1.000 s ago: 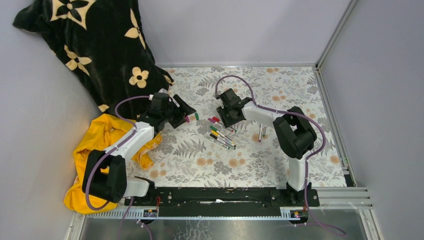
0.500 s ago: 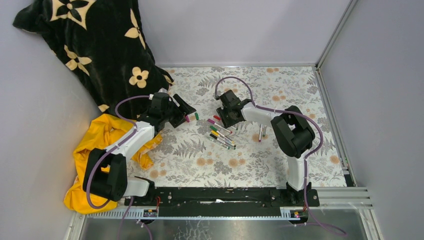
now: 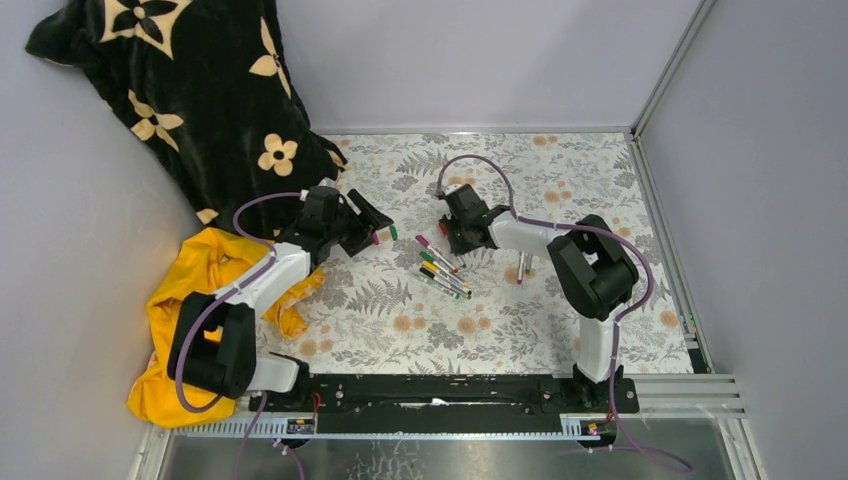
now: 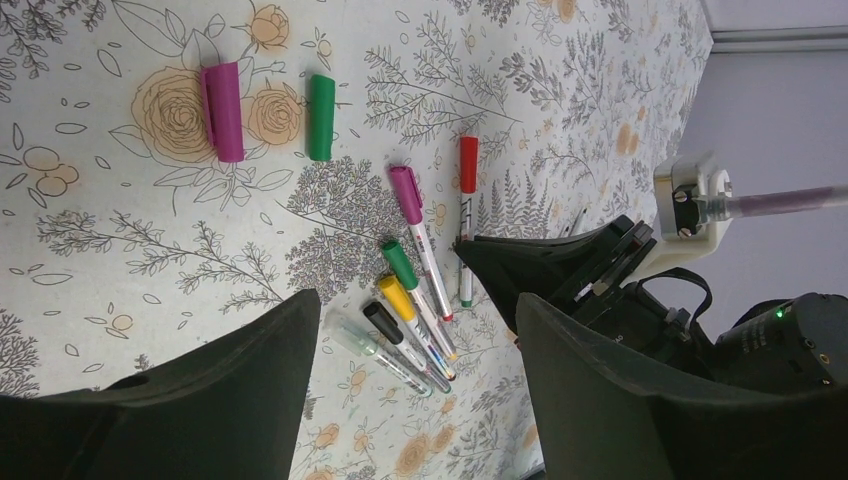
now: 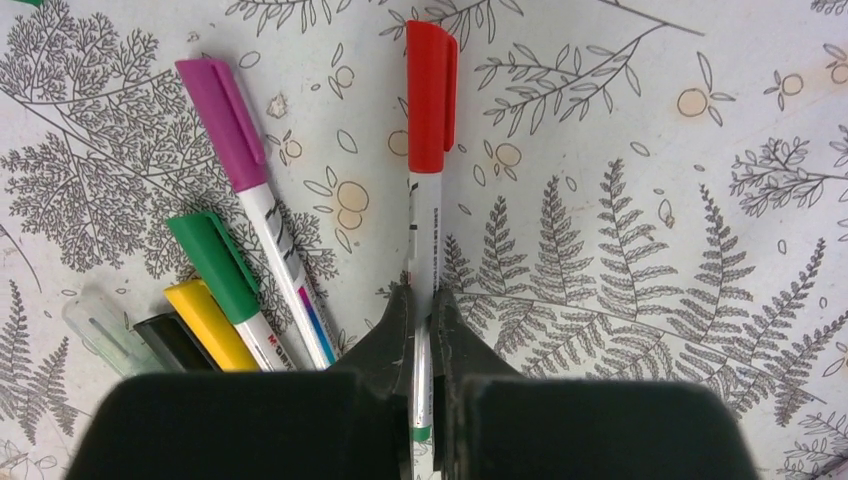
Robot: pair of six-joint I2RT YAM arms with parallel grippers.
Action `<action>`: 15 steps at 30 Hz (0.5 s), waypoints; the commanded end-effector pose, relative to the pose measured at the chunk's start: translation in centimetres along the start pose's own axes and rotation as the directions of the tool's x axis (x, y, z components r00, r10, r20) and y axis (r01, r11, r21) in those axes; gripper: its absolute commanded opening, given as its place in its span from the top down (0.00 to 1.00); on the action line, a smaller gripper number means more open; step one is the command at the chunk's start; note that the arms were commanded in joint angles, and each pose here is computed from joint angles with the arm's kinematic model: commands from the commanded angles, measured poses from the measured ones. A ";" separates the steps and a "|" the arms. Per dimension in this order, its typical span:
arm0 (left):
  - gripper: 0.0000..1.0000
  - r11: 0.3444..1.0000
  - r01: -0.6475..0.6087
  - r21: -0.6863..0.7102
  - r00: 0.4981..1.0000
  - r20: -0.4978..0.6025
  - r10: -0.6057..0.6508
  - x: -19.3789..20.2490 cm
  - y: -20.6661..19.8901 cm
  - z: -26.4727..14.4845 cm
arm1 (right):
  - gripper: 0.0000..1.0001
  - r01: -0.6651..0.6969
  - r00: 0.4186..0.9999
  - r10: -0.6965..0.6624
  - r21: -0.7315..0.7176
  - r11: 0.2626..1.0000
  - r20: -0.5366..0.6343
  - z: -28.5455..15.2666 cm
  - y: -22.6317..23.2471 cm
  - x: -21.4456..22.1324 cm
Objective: Open the pen caps
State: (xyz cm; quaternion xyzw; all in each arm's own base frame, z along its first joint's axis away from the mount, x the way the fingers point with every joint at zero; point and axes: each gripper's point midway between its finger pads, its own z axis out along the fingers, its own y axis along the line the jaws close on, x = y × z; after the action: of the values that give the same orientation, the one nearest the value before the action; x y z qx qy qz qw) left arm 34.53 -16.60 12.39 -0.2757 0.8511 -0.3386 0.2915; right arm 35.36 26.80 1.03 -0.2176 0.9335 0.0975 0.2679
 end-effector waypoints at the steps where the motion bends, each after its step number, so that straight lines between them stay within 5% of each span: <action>1: 0.21 0.998 -0.009 0.061 1.000 -0.007 0.010 -0.2 -0.9 0.5 | 1.00 -0.024 0.994 0.022 -0.015 1.000 -0.102 -1.7 0.2 2.9; 15: 0.22 0.984 -0.058 0.171 0.991 -0.111 0.078 2.7 -6.1 3.2 | 1.00 -0.041 0.999 0.046 -0.149 0.988 0.029 -7.8 3.7 -1.8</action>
State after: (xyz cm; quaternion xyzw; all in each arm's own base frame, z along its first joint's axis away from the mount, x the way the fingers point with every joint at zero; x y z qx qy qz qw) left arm 35.16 -20.76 11.56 -0.2320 0.8599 -0.3760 0.2556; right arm 32.11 26.64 5.09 -0.2133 0.9368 0.1371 0.2411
